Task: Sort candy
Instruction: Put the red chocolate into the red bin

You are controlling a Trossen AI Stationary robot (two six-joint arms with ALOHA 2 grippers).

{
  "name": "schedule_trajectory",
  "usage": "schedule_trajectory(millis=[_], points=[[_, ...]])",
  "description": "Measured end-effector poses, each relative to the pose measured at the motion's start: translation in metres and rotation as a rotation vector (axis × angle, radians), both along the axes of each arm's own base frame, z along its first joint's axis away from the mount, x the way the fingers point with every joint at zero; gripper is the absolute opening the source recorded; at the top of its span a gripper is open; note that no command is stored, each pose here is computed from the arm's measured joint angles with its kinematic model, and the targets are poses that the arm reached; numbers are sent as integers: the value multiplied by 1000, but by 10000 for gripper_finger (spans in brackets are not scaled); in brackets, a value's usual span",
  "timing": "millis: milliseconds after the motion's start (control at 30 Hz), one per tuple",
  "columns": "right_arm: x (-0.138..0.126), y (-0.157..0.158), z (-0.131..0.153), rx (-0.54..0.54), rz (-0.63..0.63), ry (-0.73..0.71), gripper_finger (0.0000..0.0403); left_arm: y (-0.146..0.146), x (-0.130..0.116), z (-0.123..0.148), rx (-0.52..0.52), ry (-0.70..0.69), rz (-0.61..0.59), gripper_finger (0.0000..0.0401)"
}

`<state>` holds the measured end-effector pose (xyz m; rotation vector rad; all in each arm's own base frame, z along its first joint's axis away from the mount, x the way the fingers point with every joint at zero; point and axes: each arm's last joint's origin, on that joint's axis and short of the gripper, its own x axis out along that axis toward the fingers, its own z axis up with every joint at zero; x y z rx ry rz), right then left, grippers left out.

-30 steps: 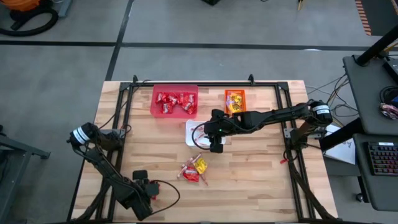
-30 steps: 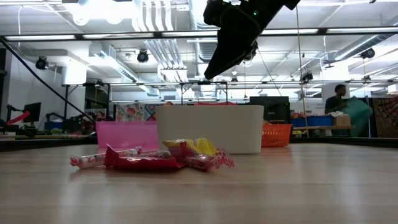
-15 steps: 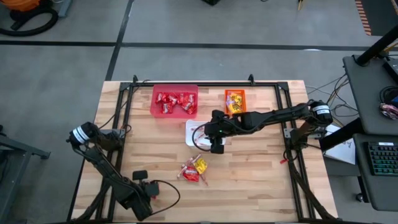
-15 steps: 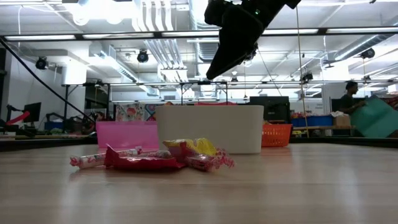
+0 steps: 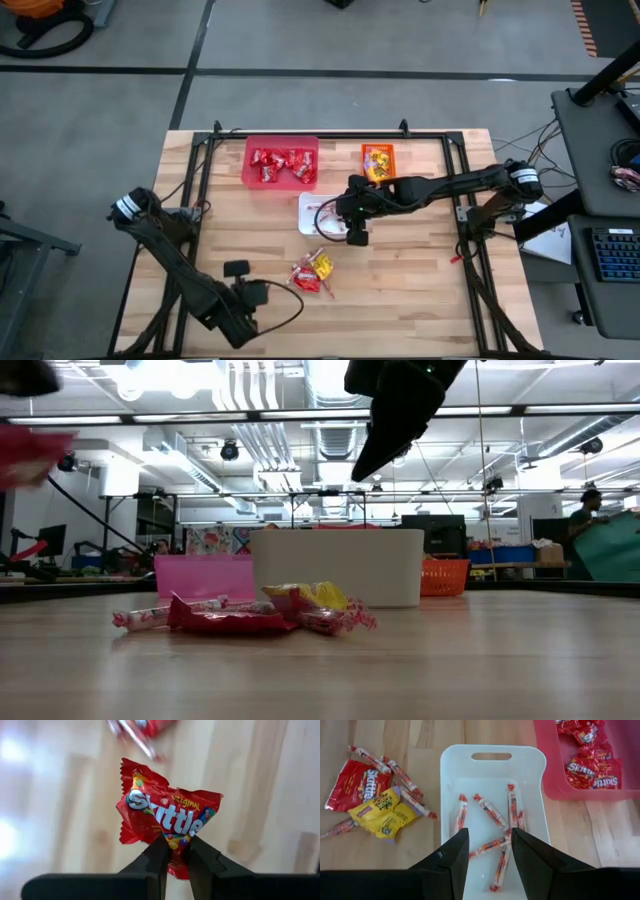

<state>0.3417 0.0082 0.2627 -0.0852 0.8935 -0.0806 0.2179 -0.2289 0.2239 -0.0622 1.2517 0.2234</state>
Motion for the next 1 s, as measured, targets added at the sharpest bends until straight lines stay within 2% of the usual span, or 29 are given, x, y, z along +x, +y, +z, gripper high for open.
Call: schedule_trajectory(millis=[233, 433, 533, 667, 800, 900, 1000], points=[[-14, 11, 6, 14, 13, 57, 144, 24, 17, 25, 131, -53, -109, 38], [-30, 25, 11, 32, 27, 100, 137, 65, 16, 30, 241, -54, -153, 38], [-37, 31, 15, 37, 45, 84, 134, 98, 14, 36, 294, -65, -125, 38], [-46, 36, 19, 61, 37, 62, 135, 152, 12, 43, 331, -94, -24, 38], [-52, 37, 17, 77, 27, 25, 139, 208, 10, 37, 366, -107, 45, 38], [-56, 37, 12, 99, 2, 7, 141, 252, 11, 30, 353, -130, 81, 38], [-58, 36, 5, 119, -20, -6, 139, 300, 11, 23, 305, -207, 180, 38]])
